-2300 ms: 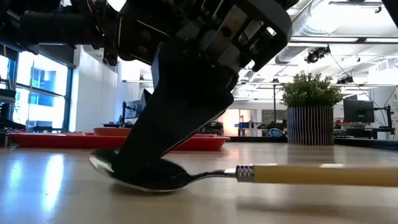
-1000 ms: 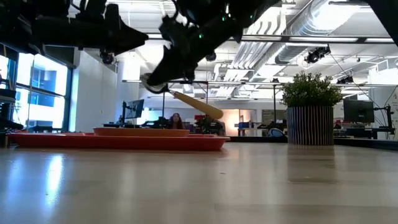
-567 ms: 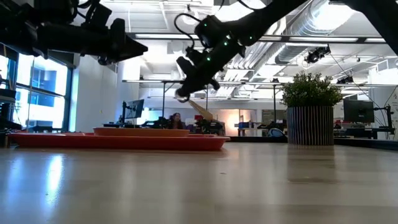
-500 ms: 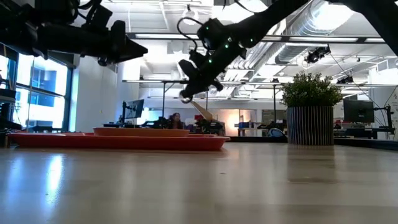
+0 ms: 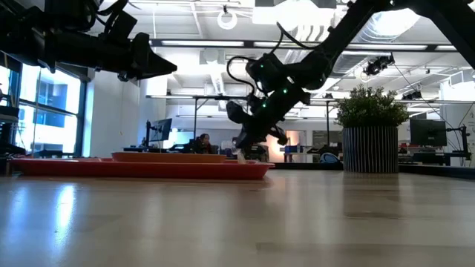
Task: Pick and place plate/cup/fork/spoon on tray
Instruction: Put the yellow spoon on the red tray to the right of the brown plate
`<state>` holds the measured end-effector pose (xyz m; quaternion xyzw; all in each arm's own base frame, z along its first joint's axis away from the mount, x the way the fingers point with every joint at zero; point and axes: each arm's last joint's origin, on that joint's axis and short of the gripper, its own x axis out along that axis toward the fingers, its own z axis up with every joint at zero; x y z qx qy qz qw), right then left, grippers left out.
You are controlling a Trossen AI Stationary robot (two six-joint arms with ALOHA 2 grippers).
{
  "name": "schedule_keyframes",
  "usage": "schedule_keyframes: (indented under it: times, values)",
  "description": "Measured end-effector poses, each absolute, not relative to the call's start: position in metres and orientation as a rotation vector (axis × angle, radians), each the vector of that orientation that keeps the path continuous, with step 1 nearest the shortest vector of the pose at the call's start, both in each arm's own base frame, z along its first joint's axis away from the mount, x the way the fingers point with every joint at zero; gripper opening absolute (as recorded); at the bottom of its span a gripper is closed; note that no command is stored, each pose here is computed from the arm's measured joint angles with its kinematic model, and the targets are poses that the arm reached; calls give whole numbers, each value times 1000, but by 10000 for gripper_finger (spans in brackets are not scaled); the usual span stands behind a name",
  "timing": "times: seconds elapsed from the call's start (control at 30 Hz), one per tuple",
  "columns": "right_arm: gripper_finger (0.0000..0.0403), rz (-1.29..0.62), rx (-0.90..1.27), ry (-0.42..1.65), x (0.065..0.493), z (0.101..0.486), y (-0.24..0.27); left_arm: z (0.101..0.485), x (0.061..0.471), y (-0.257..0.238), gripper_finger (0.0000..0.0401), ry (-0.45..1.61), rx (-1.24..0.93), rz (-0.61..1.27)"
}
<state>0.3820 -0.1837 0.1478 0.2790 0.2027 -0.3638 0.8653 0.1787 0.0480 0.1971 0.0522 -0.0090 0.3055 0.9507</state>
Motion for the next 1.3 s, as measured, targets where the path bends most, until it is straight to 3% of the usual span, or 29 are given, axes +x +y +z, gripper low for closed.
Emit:
schedule_keyframes:
  times: [0.4, 0.53, 0.97, 1.17, 1.3]
  values:
    - [0, -813, 568, 372, 395, 150, -155, 198, 179, 48, 140, -19, 119, 622]
    - [0, -806, 618, 377, 402, 135, -145, 199, 178, 48, 140, -26, 146, 626]
    - [9, -792, 615, 395, 400, 131, -159, 200, 175, 60, 140, -43, 116, 670]
    - [32, -726, 496, 361, 401, 154, -156, 200, 175, 60, 140, -41, 121, 667]
    - [26, -808, 403, 324, 395, 178, -155, 200, 175, 60, 140, -36, 131, 668]
